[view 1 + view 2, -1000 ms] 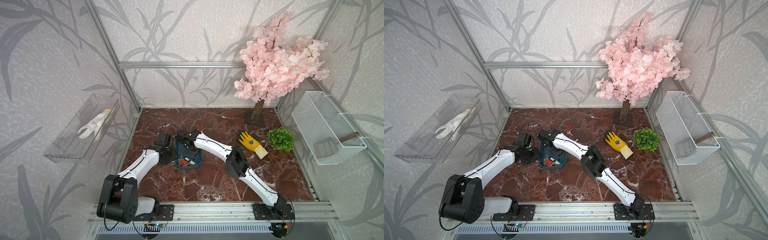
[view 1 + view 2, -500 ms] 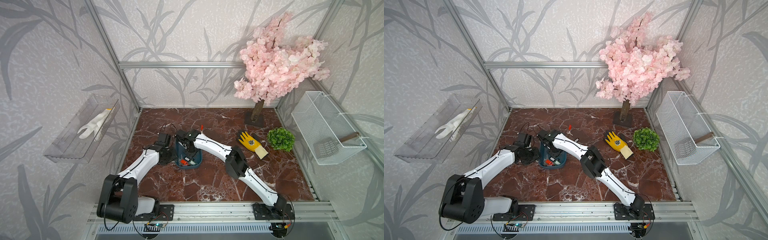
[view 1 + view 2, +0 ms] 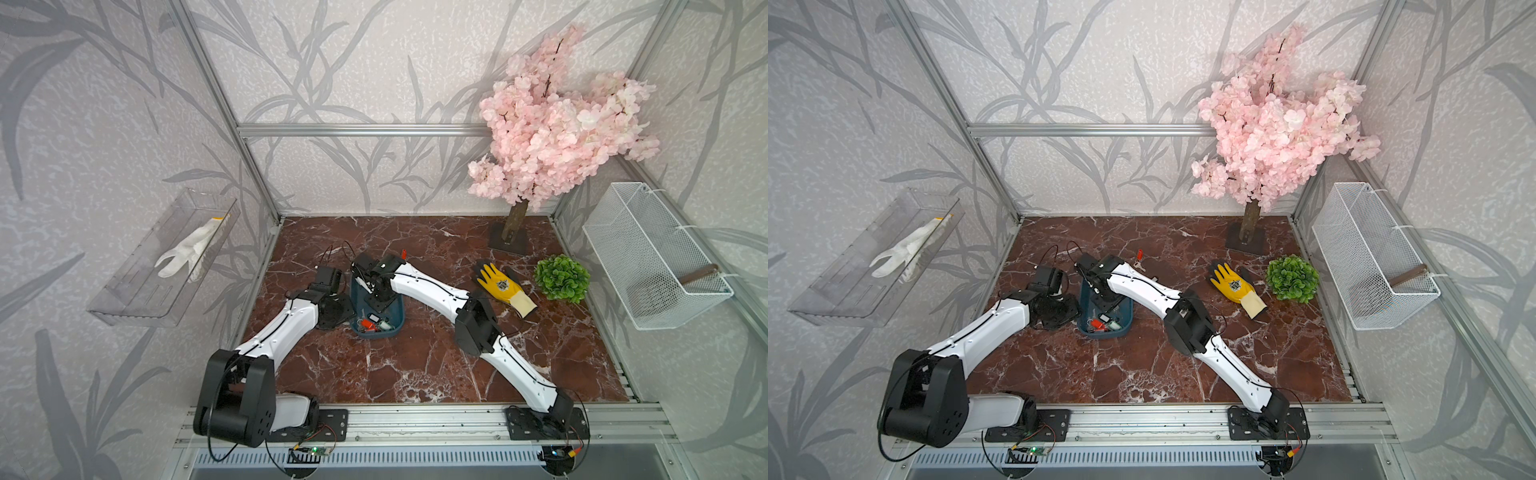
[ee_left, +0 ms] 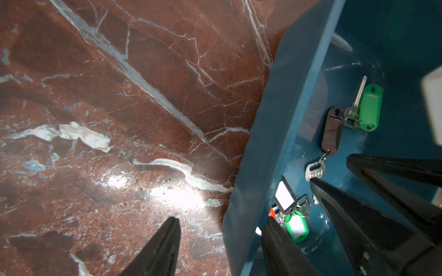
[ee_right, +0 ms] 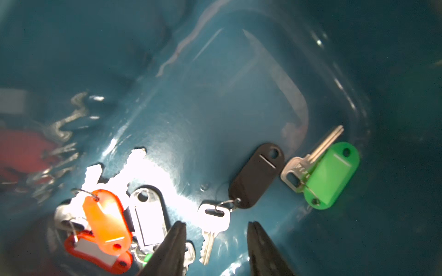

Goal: Take the keys out of the storage box
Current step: Pick up the key from the storage box.

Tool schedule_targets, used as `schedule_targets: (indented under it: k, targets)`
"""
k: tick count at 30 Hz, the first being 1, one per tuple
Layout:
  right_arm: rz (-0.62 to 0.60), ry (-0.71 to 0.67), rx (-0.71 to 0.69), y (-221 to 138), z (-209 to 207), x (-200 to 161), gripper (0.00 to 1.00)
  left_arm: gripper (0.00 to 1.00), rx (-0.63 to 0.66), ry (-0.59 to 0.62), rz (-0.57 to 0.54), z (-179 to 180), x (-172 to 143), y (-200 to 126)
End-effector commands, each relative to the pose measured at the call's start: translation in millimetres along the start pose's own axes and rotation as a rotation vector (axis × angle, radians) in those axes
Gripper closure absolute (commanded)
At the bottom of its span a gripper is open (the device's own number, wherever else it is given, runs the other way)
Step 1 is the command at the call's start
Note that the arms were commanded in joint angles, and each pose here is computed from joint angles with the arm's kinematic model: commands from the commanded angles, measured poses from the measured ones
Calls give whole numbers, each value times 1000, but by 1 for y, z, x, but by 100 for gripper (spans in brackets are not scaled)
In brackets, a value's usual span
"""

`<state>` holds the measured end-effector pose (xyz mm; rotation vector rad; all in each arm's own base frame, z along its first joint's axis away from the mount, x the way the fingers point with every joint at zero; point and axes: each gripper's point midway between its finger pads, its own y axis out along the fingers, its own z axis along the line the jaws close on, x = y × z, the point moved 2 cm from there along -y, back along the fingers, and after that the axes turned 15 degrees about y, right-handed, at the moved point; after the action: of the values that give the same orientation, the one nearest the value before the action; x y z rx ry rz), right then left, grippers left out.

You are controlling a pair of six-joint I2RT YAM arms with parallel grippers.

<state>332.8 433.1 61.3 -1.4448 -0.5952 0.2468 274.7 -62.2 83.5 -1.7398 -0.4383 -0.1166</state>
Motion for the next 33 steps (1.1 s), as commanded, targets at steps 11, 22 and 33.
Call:
schedule_targets:
  k: [11, 22, 33]
  targets:
    - [41, 61, 17, 12, -5, -2, 52, 41, 0, 0, -15, 1, 3, -6]
    - [69, 83, 12, 35, -4, -7, 57, 41, 3, 0, -13, 1, 3, -5]
    - [72, 90, -9, 45, -7, -9, 79, 41, 3, 0, -14, 2, 1, -6]
